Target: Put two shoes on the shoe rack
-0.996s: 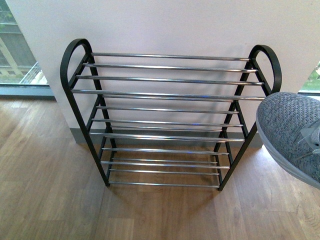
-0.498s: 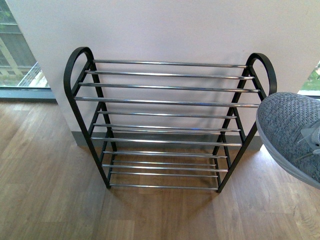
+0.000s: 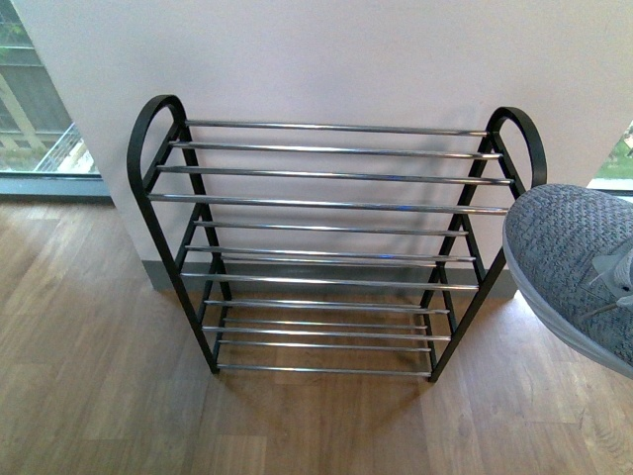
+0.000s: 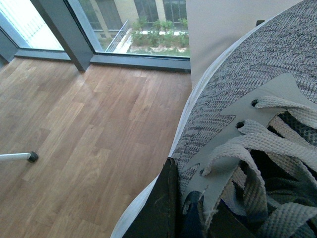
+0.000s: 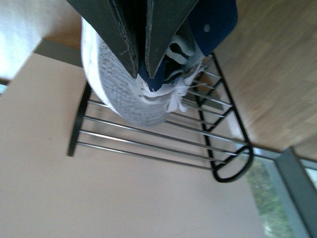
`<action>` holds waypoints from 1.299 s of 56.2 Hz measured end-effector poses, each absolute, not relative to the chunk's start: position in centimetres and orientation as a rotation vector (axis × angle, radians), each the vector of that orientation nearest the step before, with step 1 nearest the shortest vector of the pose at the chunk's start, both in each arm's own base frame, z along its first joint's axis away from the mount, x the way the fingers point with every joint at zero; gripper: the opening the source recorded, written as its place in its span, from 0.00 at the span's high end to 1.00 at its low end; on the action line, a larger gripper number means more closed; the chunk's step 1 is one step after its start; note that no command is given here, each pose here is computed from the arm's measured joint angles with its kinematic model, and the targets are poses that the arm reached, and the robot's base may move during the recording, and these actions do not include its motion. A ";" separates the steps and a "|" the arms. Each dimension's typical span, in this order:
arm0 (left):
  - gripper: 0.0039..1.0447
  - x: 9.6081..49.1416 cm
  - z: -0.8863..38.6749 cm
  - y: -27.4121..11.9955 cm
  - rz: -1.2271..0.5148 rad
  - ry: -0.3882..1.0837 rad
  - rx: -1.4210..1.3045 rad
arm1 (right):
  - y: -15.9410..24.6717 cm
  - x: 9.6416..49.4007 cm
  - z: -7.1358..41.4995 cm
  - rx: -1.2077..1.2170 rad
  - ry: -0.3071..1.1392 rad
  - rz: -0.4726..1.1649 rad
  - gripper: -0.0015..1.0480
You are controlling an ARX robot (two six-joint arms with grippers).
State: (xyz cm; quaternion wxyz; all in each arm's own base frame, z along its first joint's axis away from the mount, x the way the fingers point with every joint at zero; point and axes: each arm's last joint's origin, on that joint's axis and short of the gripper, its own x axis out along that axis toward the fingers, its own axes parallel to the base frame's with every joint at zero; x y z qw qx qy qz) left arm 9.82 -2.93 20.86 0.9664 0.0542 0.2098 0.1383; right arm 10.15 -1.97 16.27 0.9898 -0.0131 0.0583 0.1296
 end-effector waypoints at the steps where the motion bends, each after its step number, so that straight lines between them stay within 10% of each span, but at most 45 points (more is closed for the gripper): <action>1: 0.99 9.8 20.9 -2.9 0.280 0.424 0.110 | -1.8 10.2 16.2 -0.023 0.122 0.283 0.98; 73: 0.99 9.8 20.8 -2.9 0.279 0.425 0.109 | -0.9 15.7 16.5 -0.020 0.232 0.229 0.98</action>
